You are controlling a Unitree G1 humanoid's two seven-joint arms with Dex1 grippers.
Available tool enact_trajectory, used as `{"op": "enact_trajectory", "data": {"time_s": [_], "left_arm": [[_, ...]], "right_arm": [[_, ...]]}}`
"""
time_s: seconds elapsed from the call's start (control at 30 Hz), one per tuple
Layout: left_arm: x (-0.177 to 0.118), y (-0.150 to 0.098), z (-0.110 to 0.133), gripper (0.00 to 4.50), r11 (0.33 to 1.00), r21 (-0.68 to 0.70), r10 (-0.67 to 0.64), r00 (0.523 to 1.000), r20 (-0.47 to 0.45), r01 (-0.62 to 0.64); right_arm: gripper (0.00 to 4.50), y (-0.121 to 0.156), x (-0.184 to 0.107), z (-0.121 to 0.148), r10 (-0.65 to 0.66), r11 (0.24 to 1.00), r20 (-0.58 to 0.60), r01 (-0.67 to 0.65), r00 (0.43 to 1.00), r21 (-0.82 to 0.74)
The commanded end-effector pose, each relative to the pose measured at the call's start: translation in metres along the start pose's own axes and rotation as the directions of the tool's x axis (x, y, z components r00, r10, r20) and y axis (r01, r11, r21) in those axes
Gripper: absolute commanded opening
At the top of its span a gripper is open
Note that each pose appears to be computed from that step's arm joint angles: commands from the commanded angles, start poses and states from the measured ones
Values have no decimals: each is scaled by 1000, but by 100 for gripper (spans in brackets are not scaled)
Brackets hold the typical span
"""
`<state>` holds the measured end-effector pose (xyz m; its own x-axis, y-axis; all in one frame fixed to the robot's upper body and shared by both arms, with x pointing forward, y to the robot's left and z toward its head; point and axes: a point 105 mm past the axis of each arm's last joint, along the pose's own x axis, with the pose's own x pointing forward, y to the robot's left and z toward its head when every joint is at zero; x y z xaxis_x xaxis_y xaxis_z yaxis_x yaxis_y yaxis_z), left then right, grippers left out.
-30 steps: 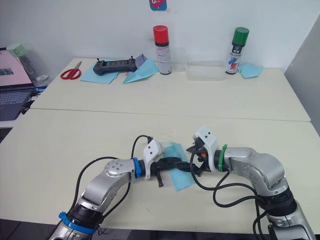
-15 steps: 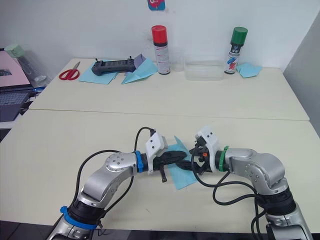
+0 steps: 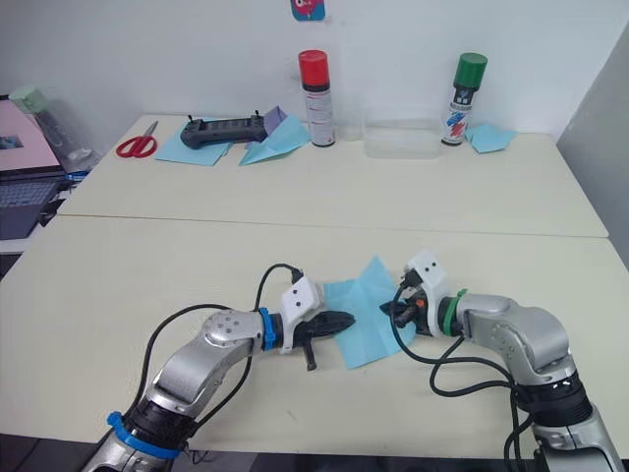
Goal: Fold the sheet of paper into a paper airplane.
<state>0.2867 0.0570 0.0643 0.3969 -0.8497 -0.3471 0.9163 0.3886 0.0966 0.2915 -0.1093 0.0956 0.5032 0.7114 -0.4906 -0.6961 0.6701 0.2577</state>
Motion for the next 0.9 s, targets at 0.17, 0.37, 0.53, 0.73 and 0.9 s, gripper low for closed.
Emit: {"op": "enact_trajectory", "data": {"time_s": [0.17,0.37,0.53,0.73,0.9], "left_arm": [[-6,5,-31,0,1000,15,8,991,-134,-6],[-5,10,-24,0,996,76,-40,992,-123,50],[-3,16,-32,0,985,154,-46,981,-187,76],[-1,14,-31,0,985,149,-63,982,-179,90],[-2,10,-33,0,984,144,-78,980,-184,105]], "right_arm": [[3,1,-20,-10,-26,981,5,24,1000,195],[3,15,-29,-24,18,952,-31,-8,999,307],[3,18,-24,-31,8,936,-28,3,1000,351],[3,10,-24,-30,-54,929,-10,54,998,366],[132,-4,-23,-21,-108,937,10,98,994,336]]}}
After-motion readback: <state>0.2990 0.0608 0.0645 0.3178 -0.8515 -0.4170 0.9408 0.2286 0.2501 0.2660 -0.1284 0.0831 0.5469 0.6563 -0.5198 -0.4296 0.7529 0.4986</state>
